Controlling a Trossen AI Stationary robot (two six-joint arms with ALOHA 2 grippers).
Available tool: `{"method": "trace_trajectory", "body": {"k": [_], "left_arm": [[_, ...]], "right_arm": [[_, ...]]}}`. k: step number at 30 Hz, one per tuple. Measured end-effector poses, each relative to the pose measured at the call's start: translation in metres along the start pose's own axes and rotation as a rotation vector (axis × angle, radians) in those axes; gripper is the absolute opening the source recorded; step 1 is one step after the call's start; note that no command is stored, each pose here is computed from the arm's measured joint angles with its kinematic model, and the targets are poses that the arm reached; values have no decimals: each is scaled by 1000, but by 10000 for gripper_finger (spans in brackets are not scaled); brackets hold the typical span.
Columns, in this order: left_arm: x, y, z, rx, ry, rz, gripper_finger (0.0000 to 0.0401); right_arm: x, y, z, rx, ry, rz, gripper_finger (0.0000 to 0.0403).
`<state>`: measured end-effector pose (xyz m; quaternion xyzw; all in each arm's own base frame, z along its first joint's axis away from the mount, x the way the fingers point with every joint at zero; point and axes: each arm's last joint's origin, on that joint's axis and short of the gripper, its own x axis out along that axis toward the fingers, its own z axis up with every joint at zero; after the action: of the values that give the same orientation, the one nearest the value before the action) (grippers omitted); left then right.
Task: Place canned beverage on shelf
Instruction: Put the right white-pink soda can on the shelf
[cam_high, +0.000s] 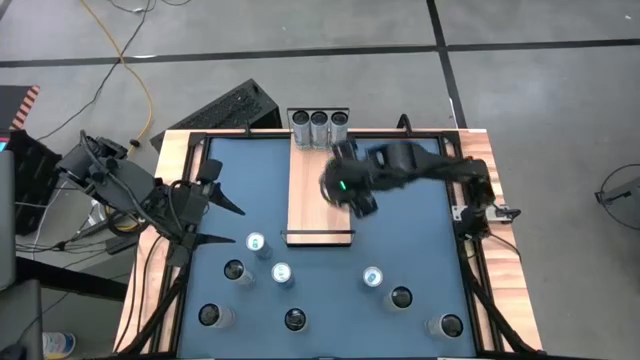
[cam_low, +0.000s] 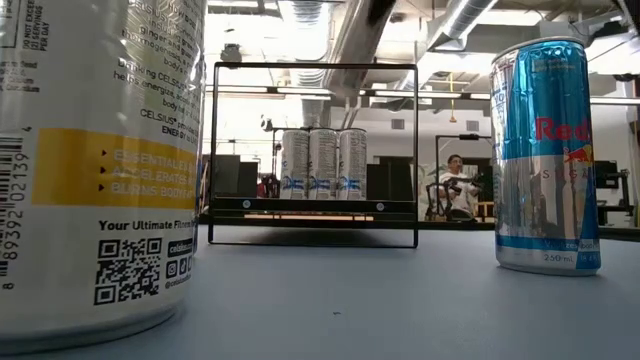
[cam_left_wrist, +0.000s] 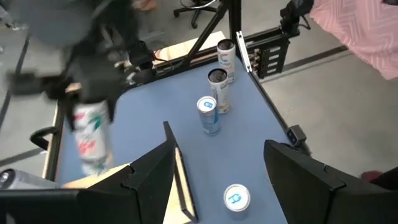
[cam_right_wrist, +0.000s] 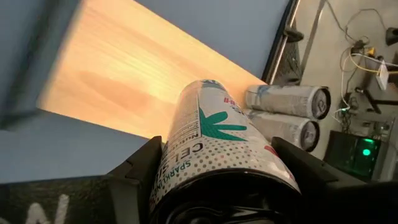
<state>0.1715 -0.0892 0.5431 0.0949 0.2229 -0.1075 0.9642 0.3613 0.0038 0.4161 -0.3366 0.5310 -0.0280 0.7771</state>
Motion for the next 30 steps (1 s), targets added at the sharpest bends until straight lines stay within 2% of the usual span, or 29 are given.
{"method": "trace_trajectory", "body": {"k": [4,8,16,22,30], "left_arm": [[-5,3,-1,35,-4,5,232],[-8,8,-2,37,-10,22,232],[-7,18,-2,26,-10,69,232],[-6,27,-1,-33,-23,116,232],[-4,36,2,-44,-43,160,232]], "right_arm": [[35,-27,-9,-51,4,70,232],[67,-45,-17,-10,-19,159,232],[127,-52,-22,-111,55,260,232],[149,-48,-25,-173,79,338,232],[148,-47,-26,-234,65,375,232]]}}
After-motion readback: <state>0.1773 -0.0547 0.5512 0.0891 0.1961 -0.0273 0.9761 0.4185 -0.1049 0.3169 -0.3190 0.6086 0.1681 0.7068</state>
